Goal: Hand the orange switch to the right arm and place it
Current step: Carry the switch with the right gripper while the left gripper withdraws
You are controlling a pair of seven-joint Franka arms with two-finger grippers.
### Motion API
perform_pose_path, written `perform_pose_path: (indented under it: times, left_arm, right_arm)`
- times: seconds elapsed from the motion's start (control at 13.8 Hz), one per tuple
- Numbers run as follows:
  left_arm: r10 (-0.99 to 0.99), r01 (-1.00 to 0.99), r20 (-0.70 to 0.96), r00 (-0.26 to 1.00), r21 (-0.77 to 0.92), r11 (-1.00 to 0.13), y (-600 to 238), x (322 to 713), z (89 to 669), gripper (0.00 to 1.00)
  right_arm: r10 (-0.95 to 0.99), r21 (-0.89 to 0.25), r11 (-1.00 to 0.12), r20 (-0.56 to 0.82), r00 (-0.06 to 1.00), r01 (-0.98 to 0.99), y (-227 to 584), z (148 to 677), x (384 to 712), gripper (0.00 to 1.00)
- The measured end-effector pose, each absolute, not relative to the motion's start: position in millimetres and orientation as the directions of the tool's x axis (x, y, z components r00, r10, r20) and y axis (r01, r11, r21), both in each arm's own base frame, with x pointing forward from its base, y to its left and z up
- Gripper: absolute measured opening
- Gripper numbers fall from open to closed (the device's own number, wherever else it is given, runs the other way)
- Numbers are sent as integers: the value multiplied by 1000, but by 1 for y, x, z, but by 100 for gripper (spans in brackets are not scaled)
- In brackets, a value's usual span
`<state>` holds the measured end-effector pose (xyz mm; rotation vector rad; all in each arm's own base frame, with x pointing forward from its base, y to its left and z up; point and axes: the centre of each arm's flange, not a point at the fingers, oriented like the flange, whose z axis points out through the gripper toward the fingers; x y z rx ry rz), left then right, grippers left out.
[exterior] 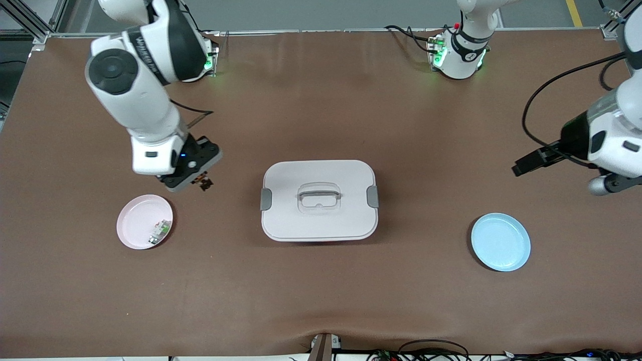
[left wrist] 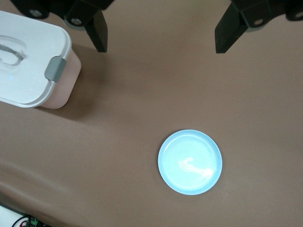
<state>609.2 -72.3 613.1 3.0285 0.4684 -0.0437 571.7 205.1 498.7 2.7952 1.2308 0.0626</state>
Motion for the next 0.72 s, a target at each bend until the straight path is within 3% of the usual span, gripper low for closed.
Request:
perform_pose_path:
  times: [0.29,0.72]
  left_arm:
    - [234,237,-57,971,55,-970,-49,602,619,100]
    - [187,187,-17,982,24,-982,-44,581,647,100]
  right_arm:
    - [803,111,-587,-48,594,802,155,498,560,34]
    - [895,102,-434,-71,441,895,23,477,568,34]
